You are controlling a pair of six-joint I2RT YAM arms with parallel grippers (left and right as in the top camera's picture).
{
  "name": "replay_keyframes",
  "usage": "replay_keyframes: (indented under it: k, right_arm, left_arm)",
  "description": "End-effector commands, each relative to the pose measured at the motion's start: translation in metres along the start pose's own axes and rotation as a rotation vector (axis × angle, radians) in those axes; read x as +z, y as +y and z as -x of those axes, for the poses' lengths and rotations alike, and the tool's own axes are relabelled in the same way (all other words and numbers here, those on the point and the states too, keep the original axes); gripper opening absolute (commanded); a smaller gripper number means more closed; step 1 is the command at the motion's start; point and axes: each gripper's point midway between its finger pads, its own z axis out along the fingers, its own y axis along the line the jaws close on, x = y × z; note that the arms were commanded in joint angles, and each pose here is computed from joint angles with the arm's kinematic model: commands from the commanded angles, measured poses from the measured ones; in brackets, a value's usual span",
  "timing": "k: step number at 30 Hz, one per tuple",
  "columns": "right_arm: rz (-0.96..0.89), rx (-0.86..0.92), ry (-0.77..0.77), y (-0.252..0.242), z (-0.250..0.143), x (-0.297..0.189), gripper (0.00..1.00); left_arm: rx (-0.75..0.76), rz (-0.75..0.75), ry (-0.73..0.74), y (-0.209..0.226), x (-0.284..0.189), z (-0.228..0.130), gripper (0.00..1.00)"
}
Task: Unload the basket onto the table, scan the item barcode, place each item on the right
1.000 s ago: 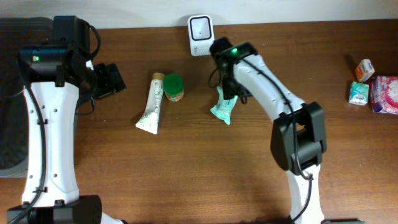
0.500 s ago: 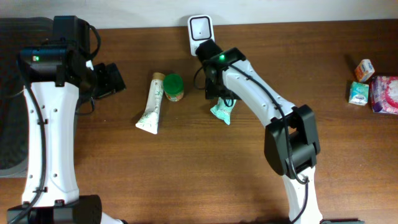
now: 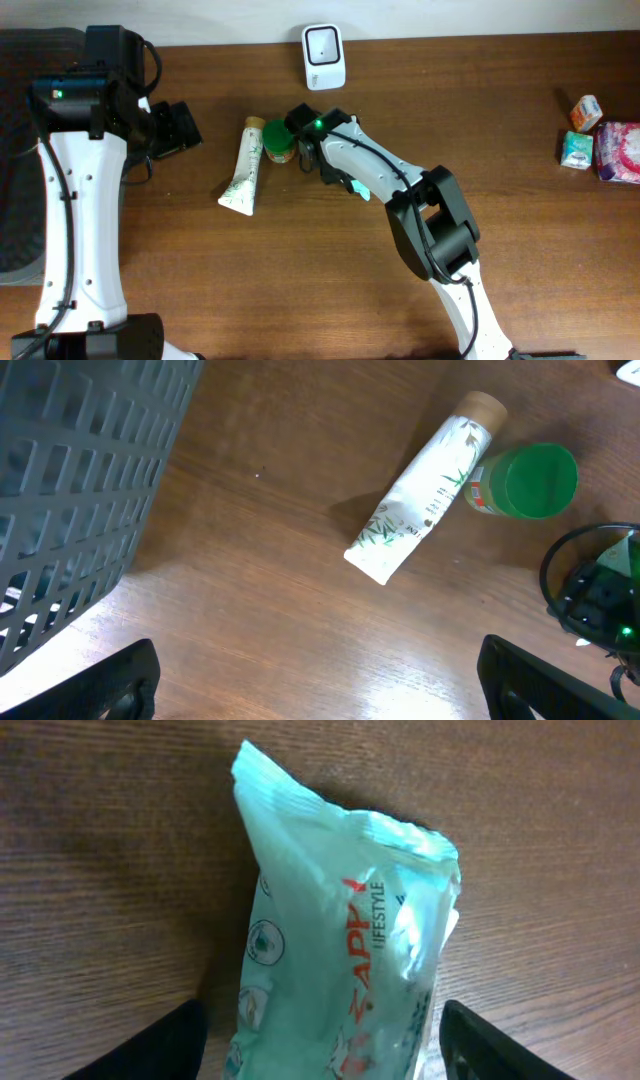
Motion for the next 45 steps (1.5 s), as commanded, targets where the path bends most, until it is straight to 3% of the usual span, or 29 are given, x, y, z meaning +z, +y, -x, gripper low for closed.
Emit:
replay_keyframes:
  k: [1,2,3,4,7,9,10,14,15,19,22,26,29,35,37,38,39,43,45]
  right_arm:
    - [-0.027,-0.009,0.024,-0.001,-0.007,0.013,0.66]
    - [-0.025,-0.011,0.030,-0.001,-0.008,0.012,0.57]
    - [-0.029,-0.014,0.035,-0.003,-0.009,0.010,0.40]
    - [-0.027,-0.009,0.040,-0.007,-0.007,0.007,0.30]
    - [0.015,0.028,0.065,-0.022,0.006,-0.008,0.30]
    - [0.170,-0.008,0.113,-0.022,0.018,-0.021,0.30]
    - [0.307,-0.031,0.150,-0.022,0.025,-0.030,0.25]
    - [0.731,-0.044,0.249,-0.028,0.036,-0.047,0.25]
    - [0.929,-0.036,0.271,-0.038,0.041,-0.056,0.25]
    - [1.304,0.000,0.233,-0.068,0.054,-0.085,0.25]
    - [1.404,0.055,0.248,-0.075,0.055,-0.085,0.25]
    - [1.271,-0.009,0.300,-0.063,0.033,-0.056,0.26]
    - [1.217,-0.072,0.295,-0.050,0.028,-0.061,0.33]
    - [0.804,-0.083,0.167,-0.072,0.045,-0.081,0.40]
    - [0.670,-0.091,0.130,-0.074,0.045,-0.085,0.57]
    - [0.636,-0.100,0.126,-0.070,0.044,-0.085,0.88]
    - [0.643,-0.117,0.121,-0.056,0.042,-0.087,0.99]
    - [0.734,-0.166,0.091,-0.014,0.038,-0.106,0.99]
    - [0.657,-0.141,0.067,-0.011,0.040,-0.104,0.72]
  left_arm:
    - [-0.014,0.003,-0.019,0.005,-0.006,0.001,0.99]
    - [-0.014,0.003,-0.019,0.005,-0.006,0.001,0.99]
    - [-0.015,0.003,-0.020,0.005,-0.006,0.001,0.99]
    - [-0.014,0.003,-0.019,0.005,-0.006,0.001,0.99]
    - [-0.014,0.003,-0.019,0.005,-0.006,0.001,0.99]
    - [-0.014,0.003,-0.019,0.005,-0.006,0.001,0.99]
    - [-0.014,0.003,-0.019,0.005,-0.006,0.001,0.99]
    - [-0.015,0.003,-0.020,0.005,-0.006,0.001,0.99]
    - [-0.014,0.003,-0.019,0.005,-0.006,0.001,0.99]
    - [-0.014,0.003,-0.019,0.005,-0.006,0.001,0.99]
    - [-0.014,0.003,-0.019,0.005,-0.006,0.001,0.99]
    - [-0.014,0.003,-0.019,0.005,-0.006,0.001,0.99]
    - [-0.014,0.003,-0.019,0.005,-0.006,0.001,0.99]
    - [-0.014,0.003,-0.019,0.005,-0.006,0.001,0.99]
    - [-0.014,0.003,-0.019,0.005,-0.006,0.001,0.99]
    - [-0.014,0.003,-0.019,0.005,-0.006,0.001,0.99]
    - [-0.014,0.003,-0.019,0.005,-0.006,0.001,0.99]
    - [-0.015,0.003,-0.020,0.005,-0.006,0.001,0.99]
    - [-0.015,0.003,-0.019,0.005,-0.006,0.001,0.99]
